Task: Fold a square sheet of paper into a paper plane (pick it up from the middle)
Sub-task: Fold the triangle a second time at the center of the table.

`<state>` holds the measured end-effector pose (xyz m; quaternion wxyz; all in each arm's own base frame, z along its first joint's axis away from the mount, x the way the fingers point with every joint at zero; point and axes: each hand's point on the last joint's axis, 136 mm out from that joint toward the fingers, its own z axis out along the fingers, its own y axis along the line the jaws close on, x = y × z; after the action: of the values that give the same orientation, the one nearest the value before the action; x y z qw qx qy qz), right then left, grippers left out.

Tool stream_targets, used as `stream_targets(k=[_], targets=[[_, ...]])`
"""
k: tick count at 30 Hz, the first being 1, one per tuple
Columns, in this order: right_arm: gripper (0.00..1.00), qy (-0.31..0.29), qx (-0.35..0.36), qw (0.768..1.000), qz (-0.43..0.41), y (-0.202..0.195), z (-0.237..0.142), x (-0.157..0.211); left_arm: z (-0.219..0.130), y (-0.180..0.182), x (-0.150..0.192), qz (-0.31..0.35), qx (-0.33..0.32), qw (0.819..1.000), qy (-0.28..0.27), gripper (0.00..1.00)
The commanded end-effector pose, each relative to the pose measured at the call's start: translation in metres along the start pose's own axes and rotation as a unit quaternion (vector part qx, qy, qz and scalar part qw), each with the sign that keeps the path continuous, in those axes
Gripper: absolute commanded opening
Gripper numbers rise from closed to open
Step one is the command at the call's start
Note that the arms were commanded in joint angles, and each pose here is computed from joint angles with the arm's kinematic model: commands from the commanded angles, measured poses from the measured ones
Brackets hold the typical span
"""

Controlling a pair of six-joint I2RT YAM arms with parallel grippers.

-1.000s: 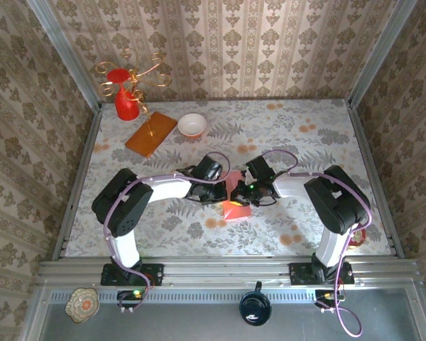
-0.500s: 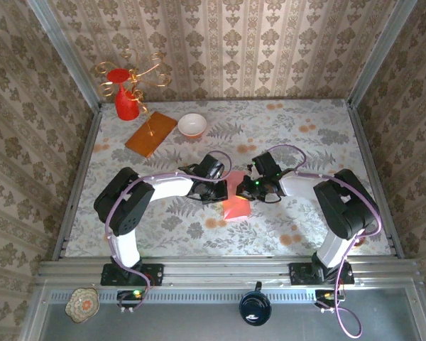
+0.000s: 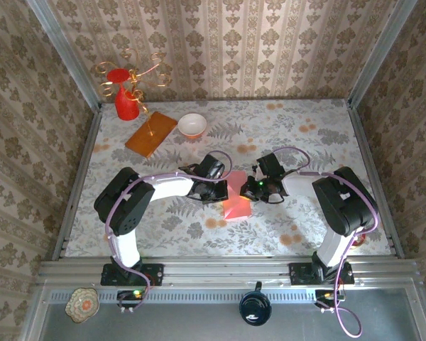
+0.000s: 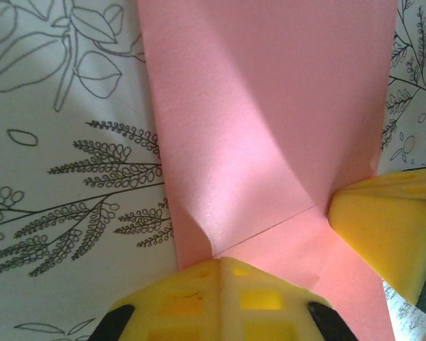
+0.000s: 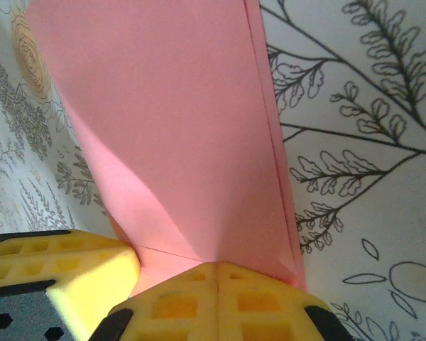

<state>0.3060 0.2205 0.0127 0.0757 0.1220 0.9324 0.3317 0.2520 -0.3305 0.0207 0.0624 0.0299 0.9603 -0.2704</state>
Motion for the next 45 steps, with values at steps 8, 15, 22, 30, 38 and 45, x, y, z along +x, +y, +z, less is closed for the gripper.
stream_targets(k=[8,15,22,30,38,45], targets=[[0.04,-0.032,-0.021,0.998,-0.046,0.022,-0.031,-0.001,0.009,0.019,0.01,-0.001,-0.046,0.999,0.021,0.0],[0.03,0.013,-0.041,0.998,-0.051,0.03,-0.011,0.02,0.009,0.015,0.009,-0.001,-0.038,0.999,0.022,0.0],[0.02,0.038,0.002,0.999,-0.026,0.005,0.003,0.025,0.003,0.009,0.006,0.004,-0.029,0.999,0.014,0.0],[0.0,0.046,0.054,0.997,0.016,-0.036,0.007,0.026,-0.022,-0.026,-0.003,0.038,0.014,0.999,-0.035,0.02],[0.0,0.057,0.069,0.996,0.02,-0.043,0.008,0.03,-0.024,-0.046,0.014,0.029,0.055,0.997,-0.04,0.12],[0.0,0.061,0.08,0.995,0.026,-0.047,0.01,0.03,-0.002,-0.045,0.041,0.026,0.044,0.999,0.003,0.07]])
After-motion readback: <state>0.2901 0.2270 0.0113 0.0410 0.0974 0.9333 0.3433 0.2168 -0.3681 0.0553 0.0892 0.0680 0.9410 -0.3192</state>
